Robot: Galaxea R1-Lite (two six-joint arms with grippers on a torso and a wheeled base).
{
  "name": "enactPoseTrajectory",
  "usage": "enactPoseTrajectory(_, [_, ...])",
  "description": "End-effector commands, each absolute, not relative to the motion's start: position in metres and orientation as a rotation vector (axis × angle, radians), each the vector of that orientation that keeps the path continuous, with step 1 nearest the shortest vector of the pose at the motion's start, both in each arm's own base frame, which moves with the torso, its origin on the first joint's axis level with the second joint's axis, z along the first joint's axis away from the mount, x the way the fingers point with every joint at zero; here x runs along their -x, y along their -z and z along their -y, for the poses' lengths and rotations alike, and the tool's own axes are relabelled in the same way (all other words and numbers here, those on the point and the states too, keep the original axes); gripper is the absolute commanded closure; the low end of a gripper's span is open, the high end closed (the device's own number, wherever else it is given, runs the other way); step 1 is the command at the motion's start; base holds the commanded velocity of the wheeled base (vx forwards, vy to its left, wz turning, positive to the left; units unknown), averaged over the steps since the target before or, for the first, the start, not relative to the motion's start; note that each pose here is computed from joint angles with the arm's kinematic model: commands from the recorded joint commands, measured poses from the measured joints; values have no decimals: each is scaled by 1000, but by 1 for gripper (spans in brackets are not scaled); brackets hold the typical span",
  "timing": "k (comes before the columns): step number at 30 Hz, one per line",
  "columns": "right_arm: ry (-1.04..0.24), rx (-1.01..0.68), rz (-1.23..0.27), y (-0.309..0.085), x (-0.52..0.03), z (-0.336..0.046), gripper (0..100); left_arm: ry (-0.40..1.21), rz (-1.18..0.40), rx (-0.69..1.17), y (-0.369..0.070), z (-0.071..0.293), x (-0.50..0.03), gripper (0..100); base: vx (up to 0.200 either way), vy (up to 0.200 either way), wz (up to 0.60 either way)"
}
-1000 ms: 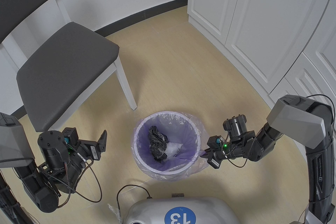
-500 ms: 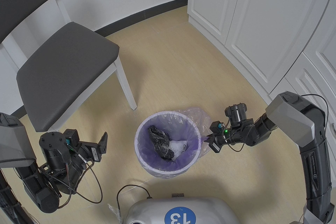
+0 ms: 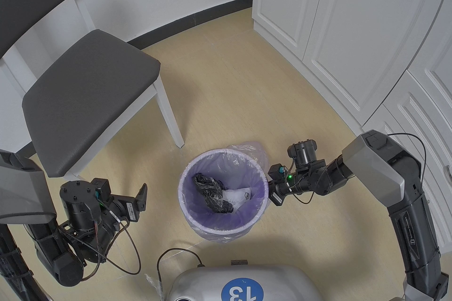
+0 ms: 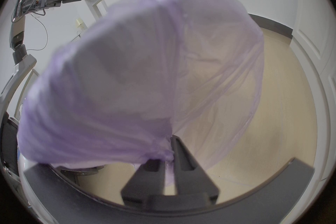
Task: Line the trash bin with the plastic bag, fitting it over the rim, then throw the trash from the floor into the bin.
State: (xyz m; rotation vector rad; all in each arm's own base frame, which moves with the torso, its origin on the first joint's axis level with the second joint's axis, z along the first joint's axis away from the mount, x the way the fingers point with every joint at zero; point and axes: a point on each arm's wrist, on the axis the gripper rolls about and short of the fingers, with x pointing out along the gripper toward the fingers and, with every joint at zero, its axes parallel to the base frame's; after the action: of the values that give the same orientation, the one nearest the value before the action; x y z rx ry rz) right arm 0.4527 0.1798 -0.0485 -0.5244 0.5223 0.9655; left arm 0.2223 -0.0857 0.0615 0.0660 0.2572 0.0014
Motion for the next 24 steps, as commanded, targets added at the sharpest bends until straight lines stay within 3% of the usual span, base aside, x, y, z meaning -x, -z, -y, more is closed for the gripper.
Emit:
enactPoseTrajectory(1, [-970, 530, -535, 53, -450, -178, 0, 7, -281, -66, -53, 89, -222, 0, 0, 0, 0])
enactPoseTrajectory(12, [-915, 534, -586, 11, -416, -126, 0, 101, -416, -136, -21, 89, -228, 0, 0, 0, 0])
enactPoseTrajectory(15, [-896, 534, -580, -7, -406, -113, 0, 106, -448, -188, -16, 72, -232, 0, 0, 0, 0])
enactPoseTrajectory(24, [-798, 495, -409, -76, -348, -57, 0, 453, -472, -393, 10, -15, -236, 0, 0, 0, 0])
